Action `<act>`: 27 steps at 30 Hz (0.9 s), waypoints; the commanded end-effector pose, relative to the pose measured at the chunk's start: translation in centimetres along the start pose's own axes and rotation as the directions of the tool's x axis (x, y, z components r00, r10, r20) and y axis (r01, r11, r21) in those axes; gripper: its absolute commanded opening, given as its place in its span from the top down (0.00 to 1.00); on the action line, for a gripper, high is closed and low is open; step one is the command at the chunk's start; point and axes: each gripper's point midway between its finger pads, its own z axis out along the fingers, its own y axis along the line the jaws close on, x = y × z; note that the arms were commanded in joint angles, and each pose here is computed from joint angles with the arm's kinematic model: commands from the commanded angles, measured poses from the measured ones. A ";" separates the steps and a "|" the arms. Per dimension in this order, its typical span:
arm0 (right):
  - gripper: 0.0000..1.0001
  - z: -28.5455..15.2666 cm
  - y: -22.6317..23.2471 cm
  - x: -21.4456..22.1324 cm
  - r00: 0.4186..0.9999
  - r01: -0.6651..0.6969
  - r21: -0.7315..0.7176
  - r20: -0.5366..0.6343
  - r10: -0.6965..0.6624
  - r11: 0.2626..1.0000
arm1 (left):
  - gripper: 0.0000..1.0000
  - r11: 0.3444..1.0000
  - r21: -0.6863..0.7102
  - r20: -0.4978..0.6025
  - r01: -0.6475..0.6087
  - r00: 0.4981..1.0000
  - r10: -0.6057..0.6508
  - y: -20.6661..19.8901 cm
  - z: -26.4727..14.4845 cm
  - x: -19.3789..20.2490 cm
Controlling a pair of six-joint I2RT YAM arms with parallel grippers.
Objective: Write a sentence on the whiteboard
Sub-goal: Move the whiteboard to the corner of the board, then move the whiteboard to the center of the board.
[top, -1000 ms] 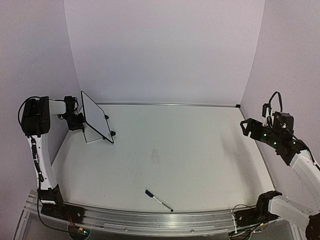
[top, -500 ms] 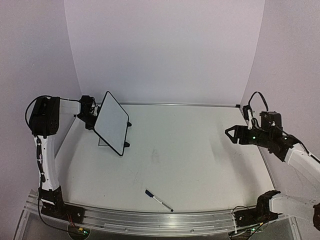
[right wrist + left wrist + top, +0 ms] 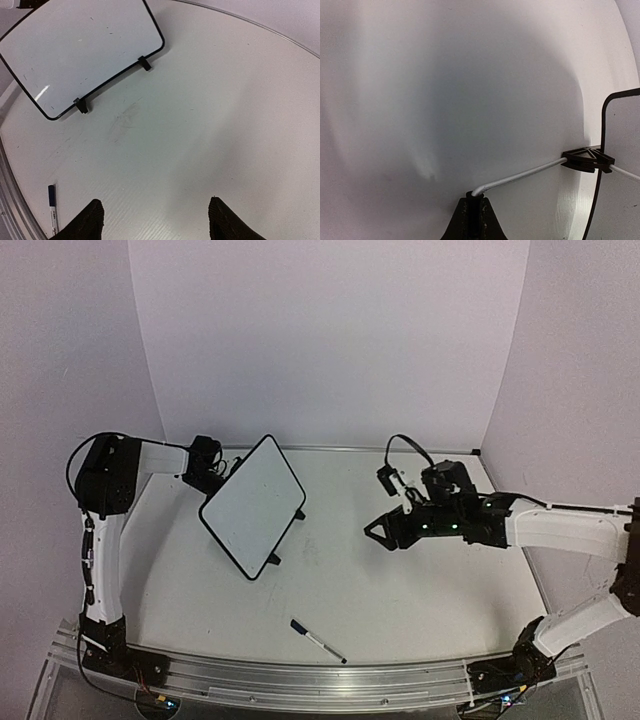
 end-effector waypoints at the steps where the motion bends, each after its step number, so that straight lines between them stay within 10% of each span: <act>1: 0.36 3.6 5.2 -3.3 0.987 0.141 -0.071 0.091 -0.135 0.987 | 1.00 0.982 0.182 -0.026 -0.047 0.998 0.052 -5.1 0.4 0.3; 16: 0.41 16.0 13.1 -0.4 0.954 0.296 -0.247 0.027 -0.299 0.923 | 0.61 0.998 0.027 0.204 0.056 0.977 -0.060 -1.2 -6.3 -2.8; 27: 0.45 21.6 14.0 1.8 0.933 0.331 -0.285 -0.043 -0.357 0.899 | 0.38 0.965 -0.033 0.466 0.259 0.859 -0.215 2.6 -17.1 -3.4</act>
